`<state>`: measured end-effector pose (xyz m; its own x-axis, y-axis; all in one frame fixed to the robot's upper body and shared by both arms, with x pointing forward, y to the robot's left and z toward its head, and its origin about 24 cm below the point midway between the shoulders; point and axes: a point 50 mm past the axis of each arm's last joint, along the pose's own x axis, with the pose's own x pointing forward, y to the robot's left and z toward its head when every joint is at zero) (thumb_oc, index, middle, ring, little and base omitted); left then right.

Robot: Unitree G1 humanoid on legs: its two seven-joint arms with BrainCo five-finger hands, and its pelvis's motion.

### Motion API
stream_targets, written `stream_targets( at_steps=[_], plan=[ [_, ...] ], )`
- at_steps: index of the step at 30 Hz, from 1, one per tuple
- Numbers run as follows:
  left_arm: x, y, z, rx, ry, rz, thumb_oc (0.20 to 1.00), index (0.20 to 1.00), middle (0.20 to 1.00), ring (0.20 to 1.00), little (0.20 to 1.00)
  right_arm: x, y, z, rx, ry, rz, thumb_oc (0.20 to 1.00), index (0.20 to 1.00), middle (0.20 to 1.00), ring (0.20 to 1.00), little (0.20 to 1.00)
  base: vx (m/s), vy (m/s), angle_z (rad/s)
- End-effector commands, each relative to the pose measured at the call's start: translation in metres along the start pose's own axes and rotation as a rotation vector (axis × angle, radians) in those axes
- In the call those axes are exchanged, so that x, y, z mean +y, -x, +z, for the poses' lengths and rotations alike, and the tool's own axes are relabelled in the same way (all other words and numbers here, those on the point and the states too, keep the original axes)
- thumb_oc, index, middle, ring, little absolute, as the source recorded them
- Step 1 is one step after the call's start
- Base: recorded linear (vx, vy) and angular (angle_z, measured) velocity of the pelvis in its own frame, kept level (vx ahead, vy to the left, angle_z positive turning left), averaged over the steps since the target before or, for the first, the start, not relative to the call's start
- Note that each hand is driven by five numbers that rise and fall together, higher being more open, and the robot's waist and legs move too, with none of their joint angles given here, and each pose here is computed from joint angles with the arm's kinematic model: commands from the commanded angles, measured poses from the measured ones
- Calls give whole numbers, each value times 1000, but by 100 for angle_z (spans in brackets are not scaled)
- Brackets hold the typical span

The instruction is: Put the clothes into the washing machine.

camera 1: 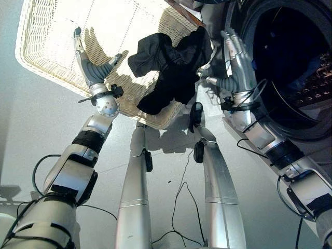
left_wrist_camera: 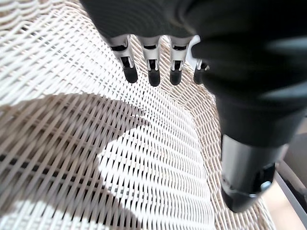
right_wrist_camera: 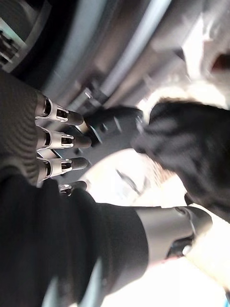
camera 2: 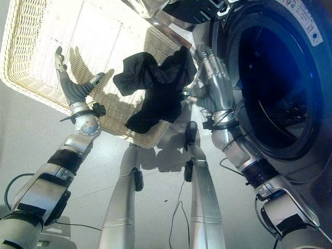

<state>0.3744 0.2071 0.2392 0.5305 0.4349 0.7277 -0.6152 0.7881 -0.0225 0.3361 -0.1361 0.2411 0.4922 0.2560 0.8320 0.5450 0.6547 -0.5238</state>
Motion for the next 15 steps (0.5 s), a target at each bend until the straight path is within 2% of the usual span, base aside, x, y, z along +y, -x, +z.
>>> stream_targets(
  at_steps=[1,5,15],
  plan=[
    [4,-8,12,-21,118,98,1000,1000,1000,1000,1000,5,-1,28,-167,-65,59,1000,1000,1000,1000,1000,0,0,0],
    [2,-13,14,-9,130,103,1000,1000,1000,1000,1000,14,-11,34,-201,-27,153,1000,1000,1000,1000,1000,-5,-4,2],
    [-4,-28,22,-1,132,76,1000,1000,1000,1000,1000,33,-38,14,-50,196,312,1000,1000,1000,1000,1000,1,-11,2]
  ],
)
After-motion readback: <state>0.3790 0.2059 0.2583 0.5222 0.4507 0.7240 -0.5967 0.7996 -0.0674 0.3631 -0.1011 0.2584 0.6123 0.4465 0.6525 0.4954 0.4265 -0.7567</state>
